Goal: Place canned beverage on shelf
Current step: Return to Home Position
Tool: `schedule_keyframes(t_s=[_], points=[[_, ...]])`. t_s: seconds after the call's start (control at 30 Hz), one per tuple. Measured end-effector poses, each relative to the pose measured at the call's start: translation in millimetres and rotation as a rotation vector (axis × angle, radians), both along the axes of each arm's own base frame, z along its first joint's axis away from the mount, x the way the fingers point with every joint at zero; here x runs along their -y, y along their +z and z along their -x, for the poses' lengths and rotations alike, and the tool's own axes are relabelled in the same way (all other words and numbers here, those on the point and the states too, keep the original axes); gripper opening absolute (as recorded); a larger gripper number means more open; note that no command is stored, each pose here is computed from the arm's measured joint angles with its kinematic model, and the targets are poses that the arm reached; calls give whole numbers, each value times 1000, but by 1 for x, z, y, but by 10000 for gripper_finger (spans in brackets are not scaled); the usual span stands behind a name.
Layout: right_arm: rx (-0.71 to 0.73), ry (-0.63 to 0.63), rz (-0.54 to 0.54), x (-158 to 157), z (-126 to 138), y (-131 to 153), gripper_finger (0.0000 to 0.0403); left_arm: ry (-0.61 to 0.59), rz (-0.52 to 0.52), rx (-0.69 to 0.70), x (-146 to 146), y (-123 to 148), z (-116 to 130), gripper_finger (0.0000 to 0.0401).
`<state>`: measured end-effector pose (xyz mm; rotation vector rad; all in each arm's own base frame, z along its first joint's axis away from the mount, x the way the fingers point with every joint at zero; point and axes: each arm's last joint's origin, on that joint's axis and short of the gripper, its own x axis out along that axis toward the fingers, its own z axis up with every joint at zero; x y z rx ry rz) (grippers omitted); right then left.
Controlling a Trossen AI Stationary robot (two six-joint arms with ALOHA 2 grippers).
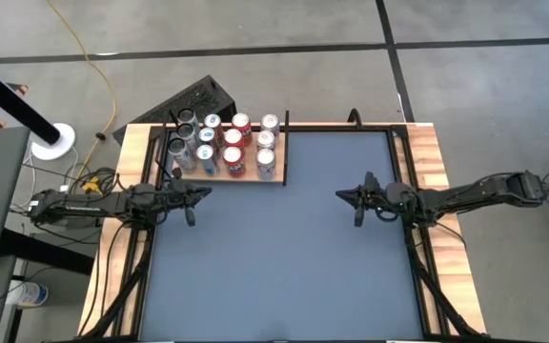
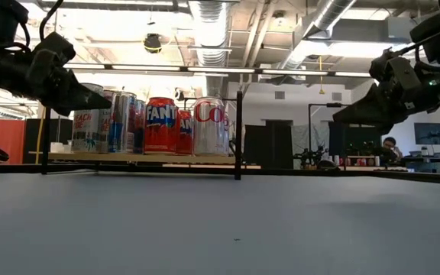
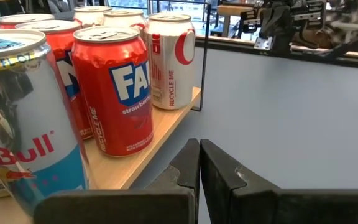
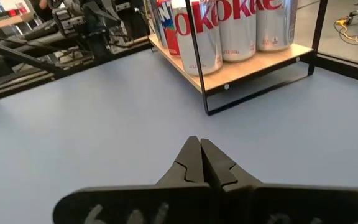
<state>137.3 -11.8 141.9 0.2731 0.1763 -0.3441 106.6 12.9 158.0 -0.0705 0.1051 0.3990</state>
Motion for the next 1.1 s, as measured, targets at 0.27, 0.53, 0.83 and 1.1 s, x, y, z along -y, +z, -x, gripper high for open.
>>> schedule_keyframes(t_s=[0.27, 0.53, 0.83, 1.1], points=[[-39, 0, -1, 0, 1, -4, 0, -1, -10, -5, 0, 0, 0, 0], [-51, 0, -1, 0, 1, -5, 0, -1, -10, -5, 0, 0, 0, 0], [-50, 0, -1, 0, 1, -5, 0, -1, -10, -6, 0, 0, 0, 0], [-50, 0, -1, 0, 1, -5, 0, -1, -10, -6, 0, 0, 0, 0]])
